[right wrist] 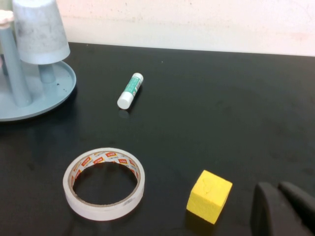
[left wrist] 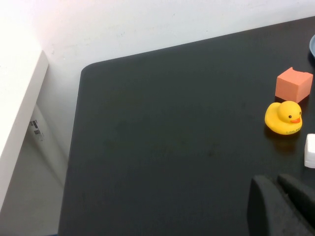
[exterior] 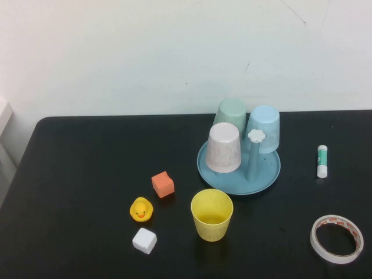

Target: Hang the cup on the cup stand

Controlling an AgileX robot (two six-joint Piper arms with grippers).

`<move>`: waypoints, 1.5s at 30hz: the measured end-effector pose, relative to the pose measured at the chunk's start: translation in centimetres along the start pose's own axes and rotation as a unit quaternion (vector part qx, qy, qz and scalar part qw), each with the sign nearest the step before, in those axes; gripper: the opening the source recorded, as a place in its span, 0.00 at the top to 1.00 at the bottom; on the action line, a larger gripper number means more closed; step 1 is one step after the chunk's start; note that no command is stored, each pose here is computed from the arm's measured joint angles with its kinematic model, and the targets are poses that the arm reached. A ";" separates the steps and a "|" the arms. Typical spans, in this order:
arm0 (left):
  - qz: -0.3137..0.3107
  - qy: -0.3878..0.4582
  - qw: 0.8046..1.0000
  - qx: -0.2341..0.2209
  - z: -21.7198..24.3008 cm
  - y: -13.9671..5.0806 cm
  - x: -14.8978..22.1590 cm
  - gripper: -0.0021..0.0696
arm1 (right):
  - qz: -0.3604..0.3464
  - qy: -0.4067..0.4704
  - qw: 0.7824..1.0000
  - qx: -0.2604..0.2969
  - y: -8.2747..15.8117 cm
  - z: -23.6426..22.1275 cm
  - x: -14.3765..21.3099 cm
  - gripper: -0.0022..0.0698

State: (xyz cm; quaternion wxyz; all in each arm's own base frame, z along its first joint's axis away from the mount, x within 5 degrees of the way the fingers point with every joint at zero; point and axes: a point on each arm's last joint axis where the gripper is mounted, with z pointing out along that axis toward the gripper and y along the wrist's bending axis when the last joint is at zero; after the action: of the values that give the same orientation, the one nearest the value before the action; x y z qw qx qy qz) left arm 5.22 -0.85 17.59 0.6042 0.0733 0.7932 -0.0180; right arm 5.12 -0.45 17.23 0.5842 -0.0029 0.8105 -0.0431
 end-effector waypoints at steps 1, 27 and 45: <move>0.000 0.000 1.000 0.000 0.0 0.0 0.0 0.97 | 0.000 0.000 1.000 0.000 0.0 0.0 0.0 0.97; 0.001 0.000 1.000 0.000 0.0 0.0 0.0 0.97 | 0.000 0.000 1.000 0.000 0.0 0.0 0.0 0.97; -0.005 -0.310 0.948 -0.073 -1.8 1.3 -5.3 0.97 | 0.035 -0.453 0.891 -0.012 -0.1 -3.6 -7.1 0.97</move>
State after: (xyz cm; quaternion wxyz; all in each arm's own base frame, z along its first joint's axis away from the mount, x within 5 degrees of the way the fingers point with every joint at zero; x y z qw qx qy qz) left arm 5.03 0.14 23.25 0.8238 0.0159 0.5664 0.0158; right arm 3.97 0.11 25.07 0.8889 -0.0009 0.4581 -0.0072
